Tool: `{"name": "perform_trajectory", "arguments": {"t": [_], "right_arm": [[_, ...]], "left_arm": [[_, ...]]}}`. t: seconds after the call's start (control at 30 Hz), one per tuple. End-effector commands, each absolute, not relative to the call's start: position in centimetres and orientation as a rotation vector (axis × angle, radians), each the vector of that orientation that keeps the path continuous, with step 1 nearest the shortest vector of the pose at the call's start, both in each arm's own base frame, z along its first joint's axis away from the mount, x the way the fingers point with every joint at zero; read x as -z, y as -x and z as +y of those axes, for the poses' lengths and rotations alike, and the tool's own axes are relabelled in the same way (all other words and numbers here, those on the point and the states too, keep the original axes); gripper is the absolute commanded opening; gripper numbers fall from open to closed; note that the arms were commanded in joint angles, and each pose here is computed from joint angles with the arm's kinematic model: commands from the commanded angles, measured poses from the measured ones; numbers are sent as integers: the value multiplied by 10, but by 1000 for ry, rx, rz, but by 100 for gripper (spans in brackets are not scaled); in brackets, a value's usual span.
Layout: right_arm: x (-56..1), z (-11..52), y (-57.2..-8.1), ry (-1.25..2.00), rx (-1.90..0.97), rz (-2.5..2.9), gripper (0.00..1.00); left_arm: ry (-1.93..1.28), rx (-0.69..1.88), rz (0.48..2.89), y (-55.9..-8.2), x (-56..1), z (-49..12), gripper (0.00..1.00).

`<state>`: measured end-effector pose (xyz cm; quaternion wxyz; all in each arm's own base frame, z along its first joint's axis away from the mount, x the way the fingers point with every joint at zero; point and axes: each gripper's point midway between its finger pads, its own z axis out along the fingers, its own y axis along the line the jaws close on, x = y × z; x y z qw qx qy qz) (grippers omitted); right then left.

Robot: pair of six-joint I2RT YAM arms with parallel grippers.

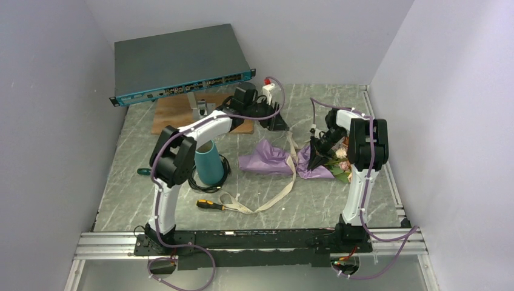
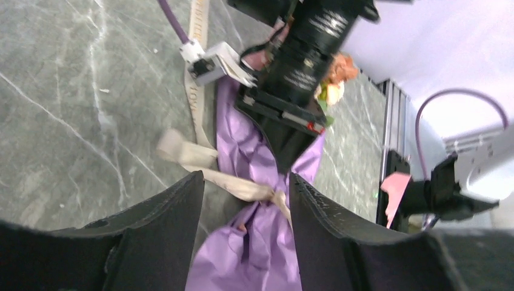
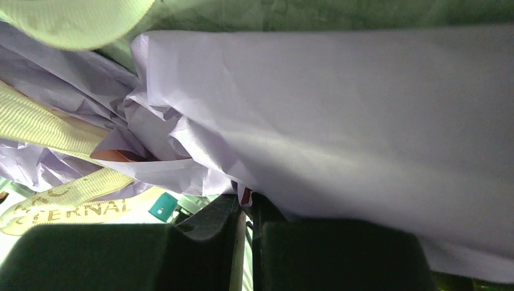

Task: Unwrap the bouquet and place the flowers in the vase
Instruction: Untie the ribbon from the wrapping paper.

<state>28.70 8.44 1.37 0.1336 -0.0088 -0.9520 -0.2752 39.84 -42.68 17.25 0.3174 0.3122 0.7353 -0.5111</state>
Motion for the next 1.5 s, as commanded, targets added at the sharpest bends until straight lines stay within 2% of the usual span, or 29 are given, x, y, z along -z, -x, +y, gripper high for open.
{"name": "perform_trajectory", "arguments": {"t": [0.0,0.1,0.23,0.43,0.7,0.93,1.0,1.07,1.1,1.17,1.23,1.47], "right_arm": [[44,54,-314,-113,533,-2932,0],[44,54,-315,-110,536,-2933,0],[44,54,-315,-106,537,-2934,0],[43,62,-314,-141,532,-2927,0],[43,64,-317,-140,535,-2930,0],[43,64,-318,-136,533,-2931,0],[43,64,-318,-138,533,-2929,0],[43,63,-318,-138,528,-2930,0],[43,64,-318,-140,527,-2928,0],[43,64,-319,-139,523,-2929,0],[43,63,-319,-135,516,-2930,0],[44,62,-319,-113,493,-2939,0]], "left_arm": [[-1094,1299,1821,-343,-196,-422,62],[-1193,1240,1844,-323,-184,-426,67],[-1222,1183,1921,-319,-164,-437,73],[-1252,1159,1967,-307,-150,-450,71],[-1191,1080,2040,-310,-137,-452,76],[-1171,1064,2111,-305,-122,-455,73],[-1191,1077,2106,-301,-122,-457,68],[-1213,1100,2081,-296,-128,-460,56],[-1221,1119,2064,-294,-133,-462,47],[-1233,1158,2002,-292,-150,-466,22],[-1235,1202,1907,-288,-174,-469,2],[-1285,1329,1581,-264,-249,-459,0]]}}
